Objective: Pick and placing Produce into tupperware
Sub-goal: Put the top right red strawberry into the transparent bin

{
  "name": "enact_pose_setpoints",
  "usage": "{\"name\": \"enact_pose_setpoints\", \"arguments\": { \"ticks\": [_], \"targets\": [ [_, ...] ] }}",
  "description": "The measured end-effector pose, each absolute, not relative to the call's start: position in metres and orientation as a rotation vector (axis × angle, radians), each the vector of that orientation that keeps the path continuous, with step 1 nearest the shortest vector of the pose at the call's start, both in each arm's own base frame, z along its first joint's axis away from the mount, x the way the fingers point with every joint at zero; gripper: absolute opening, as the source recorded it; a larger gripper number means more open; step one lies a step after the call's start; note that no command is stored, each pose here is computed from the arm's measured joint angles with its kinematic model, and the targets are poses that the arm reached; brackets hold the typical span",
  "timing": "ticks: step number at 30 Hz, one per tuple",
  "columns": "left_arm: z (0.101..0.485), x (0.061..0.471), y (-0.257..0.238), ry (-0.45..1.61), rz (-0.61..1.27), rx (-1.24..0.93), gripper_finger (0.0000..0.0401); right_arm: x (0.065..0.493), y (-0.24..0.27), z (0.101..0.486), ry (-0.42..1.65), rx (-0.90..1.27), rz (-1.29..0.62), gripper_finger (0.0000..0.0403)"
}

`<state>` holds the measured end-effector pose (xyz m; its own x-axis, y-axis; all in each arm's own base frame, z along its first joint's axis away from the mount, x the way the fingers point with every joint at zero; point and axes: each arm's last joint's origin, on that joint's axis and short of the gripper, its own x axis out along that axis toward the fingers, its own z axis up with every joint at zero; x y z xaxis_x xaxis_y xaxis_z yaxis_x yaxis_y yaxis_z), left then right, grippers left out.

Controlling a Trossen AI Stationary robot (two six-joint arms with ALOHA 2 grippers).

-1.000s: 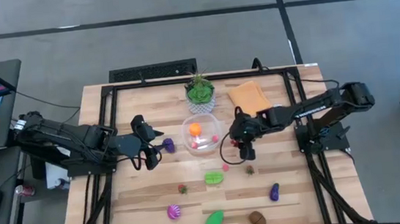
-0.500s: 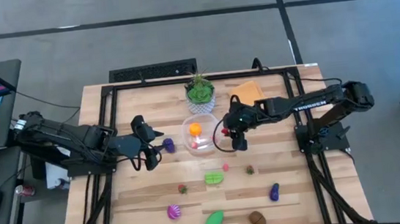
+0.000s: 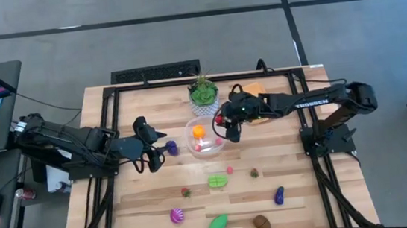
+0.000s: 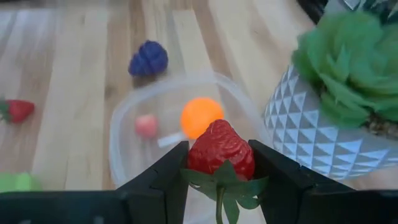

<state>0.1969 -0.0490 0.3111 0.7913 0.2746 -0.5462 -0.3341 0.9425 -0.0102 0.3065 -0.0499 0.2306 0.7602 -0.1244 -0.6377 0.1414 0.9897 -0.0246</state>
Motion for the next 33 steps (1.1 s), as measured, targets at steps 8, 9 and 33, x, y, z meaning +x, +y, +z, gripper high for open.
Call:
{"name": "enact_pose_setpoints", "arguments": {
  "ticks": [8, 9, 33],
  "targets": [
    [0.311, 0.197, -0.049, 0.569, 0.331, -0.113, 0.0199, 0.322, -0.051, 0.209, 0.709, 0.049, -0.145, 0.0176],
    [0.311, 0.197, -0.049, 0.568, 0.332, -0.113, 0.0199, 0.323, -0.051, 0.206, 0.71, 0.057, -0.147, 0.0176],
    [0.311, 0.197, -0.049, 0.565, 0.34, -0.109, 0.0199, 0.344, -0.057, 0.162, 0.739, 0.164, -0.193, 0.0179]
  ]
}}
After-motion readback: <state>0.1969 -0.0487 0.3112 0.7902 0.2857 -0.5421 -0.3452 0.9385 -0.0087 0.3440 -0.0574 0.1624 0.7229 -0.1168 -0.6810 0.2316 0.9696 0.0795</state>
